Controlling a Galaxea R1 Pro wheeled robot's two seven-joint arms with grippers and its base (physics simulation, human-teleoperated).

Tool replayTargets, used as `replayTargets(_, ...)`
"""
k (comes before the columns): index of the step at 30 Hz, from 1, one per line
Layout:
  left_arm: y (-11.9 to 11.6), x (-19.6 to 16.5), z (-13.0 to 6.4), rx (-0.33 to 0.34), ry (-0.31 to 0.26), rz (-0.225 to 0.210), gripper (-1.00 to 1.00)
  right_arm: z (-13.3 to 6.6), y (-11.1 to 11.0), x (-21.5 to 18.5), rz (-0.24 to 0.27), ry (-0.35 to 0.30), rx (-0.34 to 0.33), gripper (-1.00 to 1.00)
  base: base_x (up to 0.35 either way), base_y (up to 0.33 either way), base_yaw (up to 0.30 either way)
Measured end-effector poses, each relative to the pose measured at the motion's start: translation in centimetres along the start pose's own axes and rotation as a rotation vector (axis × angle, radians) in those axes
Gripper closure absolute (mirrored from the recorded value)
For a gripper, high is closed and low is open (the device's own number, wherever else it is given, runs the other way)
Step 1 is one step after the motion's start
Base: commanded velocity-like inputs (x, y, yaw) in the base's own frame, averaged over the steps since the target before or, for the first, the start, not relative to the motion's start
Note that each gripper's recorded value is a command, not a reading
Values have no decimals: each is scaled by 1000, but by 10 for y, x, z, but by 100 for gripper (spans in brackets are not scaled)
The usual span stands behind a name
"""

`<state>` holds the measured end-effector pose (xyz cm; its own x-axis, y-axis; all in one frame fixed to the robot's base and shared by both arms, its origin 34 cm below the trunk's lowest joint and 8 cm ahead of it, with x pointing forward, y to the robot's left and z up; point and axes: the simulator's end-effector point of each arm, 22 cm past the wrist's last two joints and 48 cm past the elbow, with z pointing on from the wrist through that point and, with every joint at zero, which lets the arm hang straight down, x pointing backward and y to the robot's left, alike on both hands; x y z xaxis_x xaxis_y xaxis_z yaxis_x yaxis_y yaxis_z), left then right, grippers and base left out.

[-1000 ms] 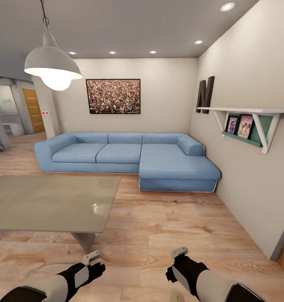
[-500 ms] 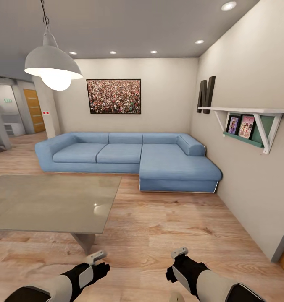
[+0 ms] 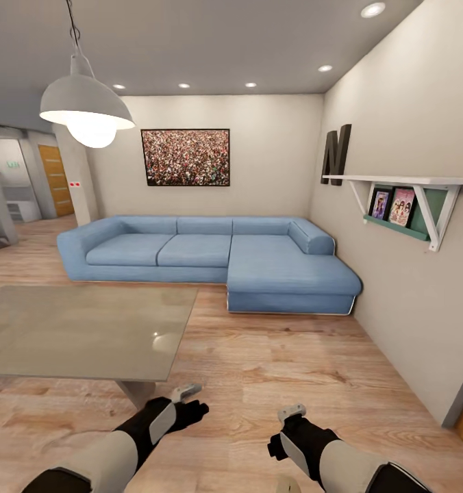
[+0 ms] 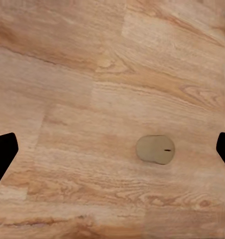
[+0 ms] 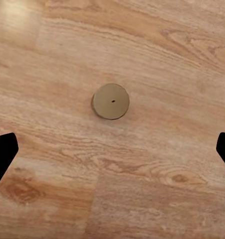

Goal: Place each of the two pumpkins and all three candles from the living room inside a cabinet in the living room (use any cabinet), then make sure every cabinet is closed, and position the cauldron so it is next to a table in the living room.

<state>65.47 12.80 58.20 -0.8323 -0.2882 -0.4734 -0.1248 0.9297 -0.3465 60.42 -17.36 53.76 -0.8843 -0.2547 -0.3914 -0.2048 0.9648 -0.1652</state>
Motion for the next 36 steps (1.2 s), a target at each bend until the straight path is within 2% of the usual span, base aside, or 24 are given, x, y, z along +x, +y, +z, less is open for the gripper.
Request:
replayTargets(1,-11,-6,-2,13,-4,19,-100,0,1,1,16,3,-5,-100,0,0,0)
replayTargets(3,-26,-14,-6,19,-7,63,-100,0,5,2,94,13,-32,-100,0,0,0)
replayTargets(5,-34,-15,-8,18,-3,83,-100,0,8,4,143,22,-50,-100,0,0,0)
replayTargets(7,-48,-19,-13,3,7,115,-100,0,12,6,216,38,-76,-100,0,0,0)
replayTargets(8,-54,-26,-16,0,0,124,-100,0,12,7,231,42,-81,-100,0,0,0)
replayTargets(11,-69,-44,-26,13,-28,141,-100,0,13,7,248,47,-87,-100,0,0,0)
replayTargets(12,-85,-59,-38,37,-38,161,-100,-1,14,10,253,60,-91,-100,0,0,0)
replayTargets(16,-103,-73,-54,64,-37,190,-100,-1,16,15,252,82,-95,-100,0,0,0)
replayTargets(20,-125,-100,-75,107,-96,209,-100,0,7,19,250,96,-52,-100,0,0,0)
replayTargets(23,-137,-113,-85,138,-125,210,-100,0,2,18,256,90,-35,-100,0,0,0)
replayTargets(26,-149,-114,-90,189,-118,169,-100,0,1,16,256,77,-30,-100,0,0,0)
replayTargets(28,-158,-114,-91,230,-112,131,-100,5,-4,11,265,40,-18,-100,0,0,0)
replayTargets(36,-163,-110,-85,270,-110,102,-100,23,-23,13,295,-36,22,-100,0,0,0)
